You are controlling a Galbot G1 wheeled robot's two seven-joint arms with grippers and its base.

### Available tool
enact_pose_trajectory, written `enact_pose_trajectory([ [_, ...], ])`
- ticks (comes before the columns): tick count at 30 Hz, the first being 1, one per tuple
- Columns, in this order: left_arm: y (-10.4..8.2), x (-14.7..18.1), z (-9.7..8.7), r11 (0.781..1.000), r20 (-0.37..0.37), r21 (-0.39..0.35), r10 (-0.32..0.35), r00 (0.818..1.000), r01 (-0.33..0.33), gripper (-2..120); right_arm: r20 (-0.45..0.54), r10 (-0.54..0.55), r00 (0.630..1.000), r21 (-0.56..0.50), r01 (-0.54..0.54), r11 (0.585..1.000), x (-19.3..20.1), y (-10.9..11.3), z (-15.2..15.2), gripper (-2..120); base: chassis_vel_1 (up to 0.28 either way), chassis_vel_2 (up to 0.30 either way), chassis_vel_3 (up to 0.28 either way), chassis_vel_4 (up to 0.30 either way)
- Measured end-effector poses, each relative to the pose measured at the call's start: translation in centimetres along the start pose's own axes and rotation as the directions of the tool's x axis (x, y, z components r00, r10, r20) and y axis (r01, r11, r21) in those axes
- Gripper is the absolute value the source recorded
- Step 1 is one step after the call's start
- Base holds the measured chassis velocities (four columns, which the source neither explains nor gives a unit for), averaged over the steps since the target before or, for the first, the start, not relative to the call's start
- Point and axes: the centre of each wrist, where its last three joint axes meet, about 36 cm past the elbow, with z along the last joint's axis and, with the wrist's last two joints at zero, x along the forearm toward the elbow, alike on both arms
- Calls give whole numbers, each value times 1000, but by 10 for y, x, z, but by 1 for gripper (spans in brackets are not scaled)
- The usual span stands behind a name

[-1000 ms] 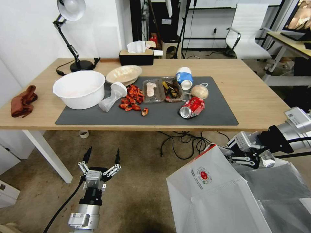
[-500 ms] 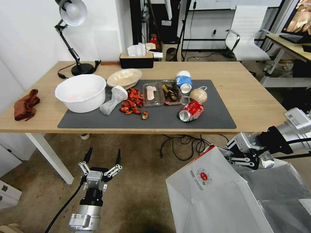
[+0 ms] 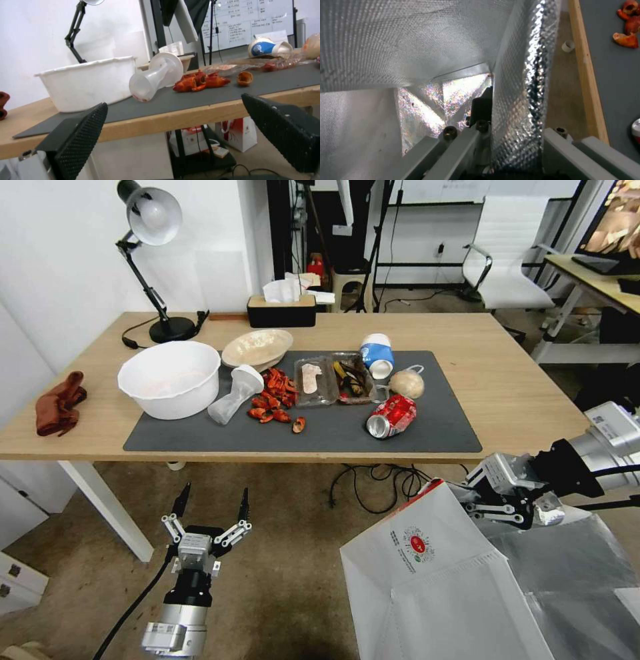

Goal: Pick up the food delivery bag from the floor and place it on the table.

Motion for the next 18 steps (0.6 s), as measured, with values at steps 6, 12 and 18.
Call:
enact_pose_trajectory([
  [6,-1,2,0,1000,-1,-2,2,1000,-2,100,4,-2,1000,2,2,1000,-1,1,0,0,0,0,0,0],
  [12,-2,3,0,1000,3,-4,4,1000,-4,100,5,-4,1000,5,4,1000,-2,1,-1,0,0,0,0,0],
  [18,-3,3,0,1000,5,-1,4,1000,-4,100,5,-5,1000,4,5,1000,-3,1,-1,0,0,0,0,0],
])
